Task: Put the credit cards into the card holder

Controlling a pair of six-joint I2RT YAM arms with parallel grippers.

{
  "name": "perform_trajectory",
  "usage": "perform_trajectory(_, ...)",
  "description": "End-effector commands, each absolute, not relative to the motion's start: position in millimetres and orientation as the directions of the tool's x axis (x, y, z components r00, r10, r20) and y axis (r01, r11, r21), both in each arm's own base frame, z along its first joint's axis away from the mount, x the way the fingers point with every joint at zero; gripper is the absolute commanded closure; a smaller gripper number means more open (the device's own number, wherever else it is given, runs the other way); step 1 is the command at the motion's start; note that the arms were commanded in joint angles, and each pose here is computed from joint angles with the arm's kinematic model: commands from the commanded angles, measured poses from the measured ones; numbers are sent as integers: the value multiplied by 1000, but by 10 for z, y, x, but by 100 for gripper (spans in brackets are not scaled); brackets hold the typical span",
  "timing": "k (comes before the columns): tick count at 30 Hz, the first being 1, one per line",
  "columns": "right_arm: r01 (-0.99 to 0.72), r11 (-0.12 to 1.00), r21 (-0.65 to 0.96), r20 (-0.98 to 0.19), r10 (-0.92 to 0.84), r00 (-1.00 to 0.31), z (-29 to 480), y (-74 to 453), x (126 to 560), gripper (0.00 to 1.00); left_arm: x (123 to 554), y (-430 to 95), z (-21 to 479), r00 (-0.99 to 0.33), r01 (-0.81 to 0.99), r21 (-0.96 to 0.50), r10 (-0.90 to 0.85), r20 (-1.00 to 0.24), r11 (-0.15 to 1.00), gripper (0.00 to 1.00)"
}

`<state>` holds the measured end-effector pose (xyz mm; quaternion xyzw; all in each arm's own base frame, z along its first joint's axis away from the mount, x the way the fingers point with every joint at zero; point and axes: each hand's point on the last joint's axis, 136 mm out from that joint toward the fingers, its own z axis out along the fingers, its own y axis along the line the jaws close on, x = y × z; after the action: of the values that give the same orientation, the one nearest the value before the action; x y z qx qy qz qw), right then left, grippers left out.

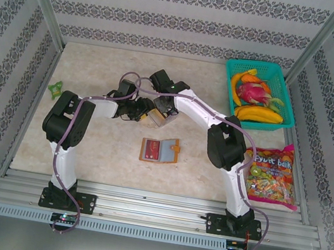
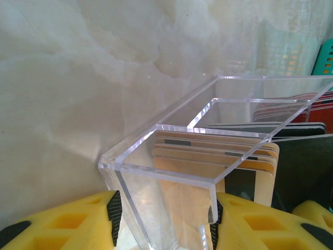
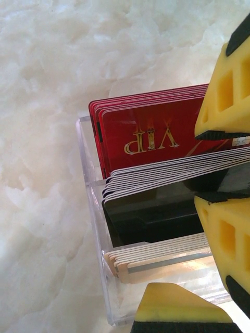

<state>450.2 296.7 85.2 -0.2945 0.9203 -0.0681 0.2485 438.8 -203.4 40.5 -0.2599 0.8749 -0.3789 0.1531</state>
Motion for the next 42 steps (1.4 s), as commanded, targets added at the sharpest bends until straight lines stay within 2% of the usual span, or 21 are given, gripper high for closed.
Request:
perform_trajectory(1,-493,812,-312,-422,-584,-694,985,2902,4558,67,4290,-1947,142,-812,-394,-700,-582,-37,596,50)
perform_trajectory(5,-497,810,-311,-420,-586,-693,982,2903,4548,70,4286,-1946,142,-812,-395,-700,-583,-36,595,50)
perform_trajectory(8,-503,811,-299,-422,-585,-692,995,2919,4535,77,4284,-1953,144,-813,-394,-701,-581,-36,595,51)
perform_trajectory(10,-511,815,-272,-415,-579,-702,1012,2939,4486,84,4287,-1949,143,-812,-395,-701,-582,-36,594,51)
perform_trajectory(13,-521,829,-205,-429,-554,-713,1047,2991,4406,88,4285,-1938,140,-816,-389,-694,-576,-45,606,51)
perform_trajectory(16,-513,849,-127,-429,-514,-743,1029,3011,4352,88,4279,-1926,111,-829,-376,-676,-556,-60,634,54)
perform_trajectory(25,-444,895,-32,-400,-419,-815,932,2830,4356,89,4168,-1910,-117,-910,-314,-570,-412,-48,759,64)
perform_trajectory(32,-386,923,5,-373,-356,-857,973,2686,4236,87,4070,-2097,-166,-980,-138,-515,-191,-52,846,72)
perform_trajectory(35,-356,933,-52,-363,-350,-863,998,2556,4200,80,4053,-2204,-140,-988,-96,-518,-145,-55,850,74)
perform_trajectory(38,-326,937,-125,-359,-349,-866,1046,2394,4199,69,4020,-2277,-124,-991,-73,-517,-119,-55,853,75)
perform_trajectory(42,-326,936,-135,-344,-353,-870,1056,2348,4154,66,3934,-2357,-109,-993,-76,-526,-115,-41,847,75)
